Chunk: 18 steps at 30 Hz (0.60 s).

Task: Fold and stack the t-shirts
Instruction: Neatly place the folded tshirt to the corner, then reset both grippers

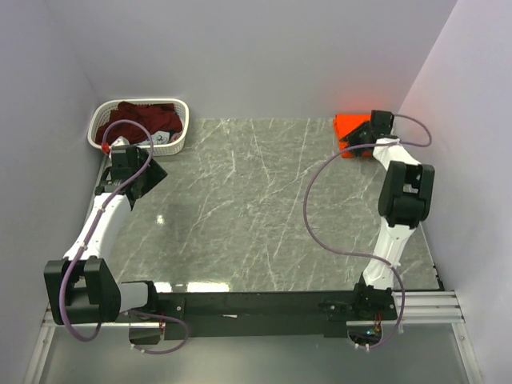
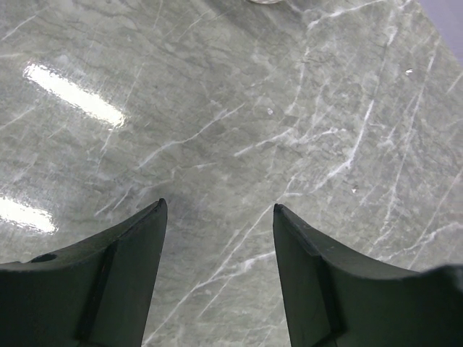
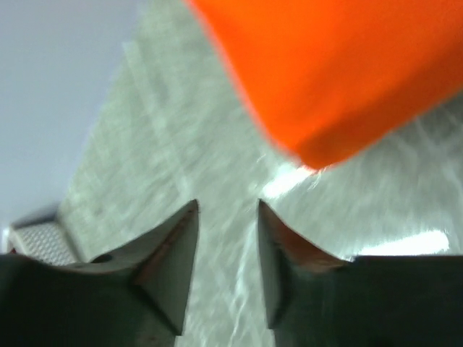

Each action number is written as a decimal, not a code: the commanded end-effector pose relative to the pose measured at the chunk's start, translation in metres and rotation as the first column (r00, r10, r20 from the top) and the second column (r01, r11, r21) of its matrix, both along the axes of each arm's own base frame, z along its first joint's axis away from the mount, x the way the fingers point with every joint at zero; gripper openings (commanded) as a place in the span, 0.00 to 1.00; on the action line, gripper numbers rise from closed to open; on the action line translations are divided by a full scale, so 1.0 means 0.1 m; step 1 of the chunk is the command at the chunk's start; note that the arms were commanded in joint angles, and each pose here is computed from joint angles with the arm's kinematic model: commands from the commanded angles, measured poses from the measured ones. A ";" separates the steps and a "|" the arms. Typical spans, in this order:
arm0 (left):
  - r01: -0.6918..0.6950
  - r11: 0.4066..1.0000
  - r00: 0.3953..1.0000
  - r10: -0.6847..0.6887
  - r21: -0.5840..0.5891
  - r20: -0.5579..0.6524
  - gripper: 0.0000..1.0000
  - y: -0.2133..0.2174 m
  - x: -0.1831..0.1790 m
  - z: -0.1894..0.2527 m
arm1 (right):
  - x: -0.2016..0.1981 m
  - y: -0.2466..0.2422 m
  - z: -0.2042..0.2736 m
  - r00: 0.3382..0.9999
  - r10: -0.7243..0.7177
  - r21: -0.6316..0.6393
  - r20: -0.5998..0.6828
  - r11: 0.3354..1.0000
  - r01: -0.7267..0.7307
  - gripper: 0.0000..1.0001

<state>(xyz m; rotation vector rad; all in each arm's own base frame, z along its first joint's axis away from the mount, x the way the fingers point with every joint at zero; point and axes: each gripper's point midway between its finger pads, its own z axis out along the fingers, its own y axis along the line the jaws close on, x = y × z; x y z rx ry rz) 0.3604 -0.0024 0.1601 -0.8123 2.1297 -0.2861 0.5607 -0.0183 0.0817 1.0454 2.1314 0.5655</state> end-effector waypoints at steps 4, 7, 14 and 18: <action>0.035 0.999 0.993 -0.038 0.027 0.109 0.67 -0.02 -0.03 0.31 | -0.61 0.06 1.56 0.976 0.084 -0.153 0.199 0.987 -0.054 0.62; 0.038 0.999 0.990 -0.041 0.024 0.133 0.68 -0.03 -0.13 0.48 | -1.09 0.11 1.89 0.973 0.112 -0.230 0.203 0.971 -0.064 0.70; 0.018 0.998 0.981 -0.030 0.065 0.193 0.72 0.01 -0.53 1.07 | -2.30 0.04 2.36 0.969 0.094 -0.378 0.228 0.926 -0.001 0.73; -0.017 0.994 0.962 -0.013 0.108 0.272 0.77 0.08 -0.90 1.54 | -2.88 0.04 2.49 0.946 0.101 -0.427 0.308 0.903 0.042 0.76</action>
